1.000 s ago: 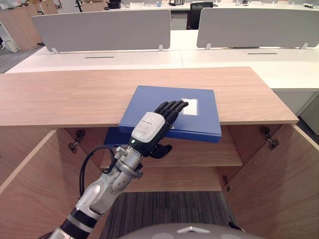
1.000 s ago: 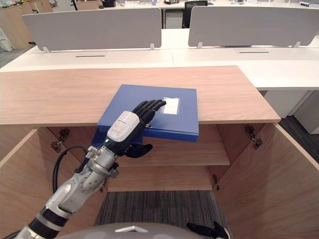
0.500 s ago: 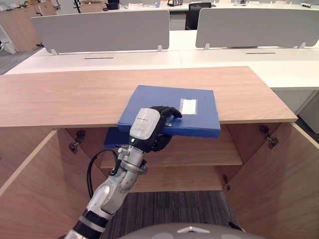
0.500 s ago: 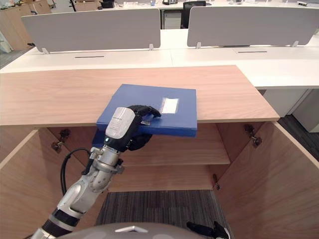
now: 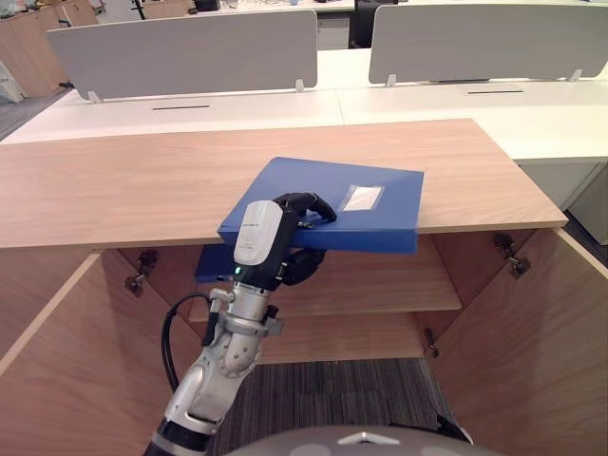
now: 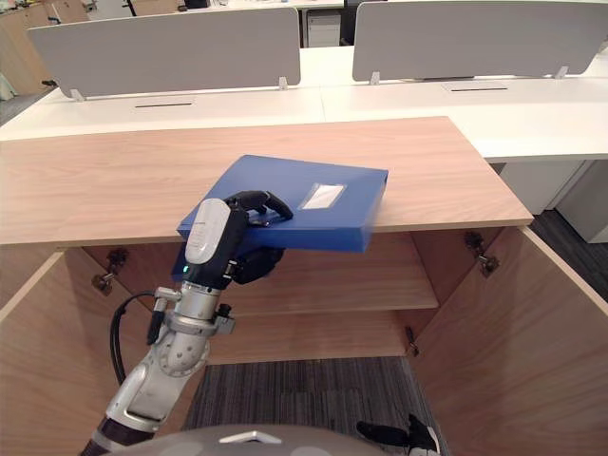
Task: Walk over to the cabinet, pick up the folder, carry it to the office cabinet, place the folder inside the office cabinet, then close the office cabinet door
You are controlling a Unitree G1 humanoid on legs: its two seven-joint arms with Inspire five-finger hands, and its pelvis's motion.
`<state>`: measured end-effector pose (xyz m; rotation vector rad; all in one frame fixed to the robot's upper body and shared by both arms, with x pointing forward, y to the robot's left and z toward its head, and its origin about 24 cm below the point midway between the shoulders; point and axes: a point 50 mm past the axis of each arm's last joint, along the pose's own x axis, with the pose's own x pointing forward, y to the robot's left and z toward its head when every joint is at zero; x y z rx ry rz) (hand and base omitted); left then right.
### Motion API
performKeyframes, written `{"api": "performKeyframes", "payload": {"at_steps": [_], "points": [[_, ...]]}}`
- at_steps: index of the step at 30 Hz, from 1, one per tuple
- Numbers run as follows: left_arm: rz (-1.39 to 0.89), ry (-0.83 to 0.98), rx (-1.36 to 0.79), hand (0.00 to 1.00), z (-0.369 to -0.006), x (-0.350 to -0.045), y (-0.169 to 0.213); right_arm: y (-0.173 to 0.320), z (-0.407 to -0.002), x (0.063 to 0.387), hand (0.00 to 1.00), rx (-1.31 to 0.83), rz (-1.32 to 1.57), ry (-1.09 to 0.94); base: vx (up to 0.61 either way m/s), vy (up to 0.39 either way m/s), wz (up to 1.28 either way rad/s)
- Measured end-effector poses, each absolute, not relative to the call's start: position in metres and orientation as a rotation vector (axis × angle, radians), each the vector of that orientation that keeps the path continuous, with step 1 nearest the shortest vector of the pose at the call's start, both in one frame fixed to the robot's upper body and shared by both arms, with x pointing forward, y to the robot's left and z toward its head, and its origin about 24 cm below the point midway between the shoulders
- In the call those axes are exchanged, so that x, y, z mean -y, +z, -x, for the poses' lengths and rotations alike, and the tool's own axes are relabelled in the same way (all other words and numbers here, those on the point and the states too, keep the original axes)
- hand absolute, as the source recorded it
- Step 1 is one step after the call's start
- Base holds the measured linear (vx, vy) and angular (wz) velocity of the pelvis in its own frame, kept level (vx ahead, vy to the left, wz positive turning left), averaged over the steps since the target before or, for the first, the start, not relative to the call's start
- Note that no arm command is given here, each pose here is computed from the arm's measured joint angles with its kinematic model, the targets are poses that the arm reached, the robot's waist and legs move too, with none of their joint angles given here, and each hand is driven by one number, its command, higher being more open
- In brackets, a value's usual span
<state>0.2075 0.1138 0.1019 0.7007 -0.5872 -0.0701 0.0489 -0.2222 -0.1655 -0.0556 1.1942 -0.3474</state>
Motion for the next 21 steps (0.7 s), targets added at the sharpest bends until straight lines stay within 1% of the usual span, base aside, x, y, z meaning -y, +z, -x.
{"api": "performKeyframes", "payload": {"at_steps": [11,17,21], "points": [[-0.274,-0.01,0.625,0.0,-0.197,-0.113,0.133,-0.151,-0.08,0.213,1.0,-0.994,0.0,-0.356,0.0,-0.005,-0.04],[0.033,0.064,0.712,0.0,-0.186,-0.12,0.163,-0.14,-0.104,0.191,1.0,-0.88,-0.056,-0.323,-0.01,-0.008,0.0],[0.244,0.053,0.778,0.0,-0.177,-0.125,0.18,-0.125,-0.126,0.181,1.0,-0.762,-0.117,-0.326,0.0,0.0,0.0]]}}
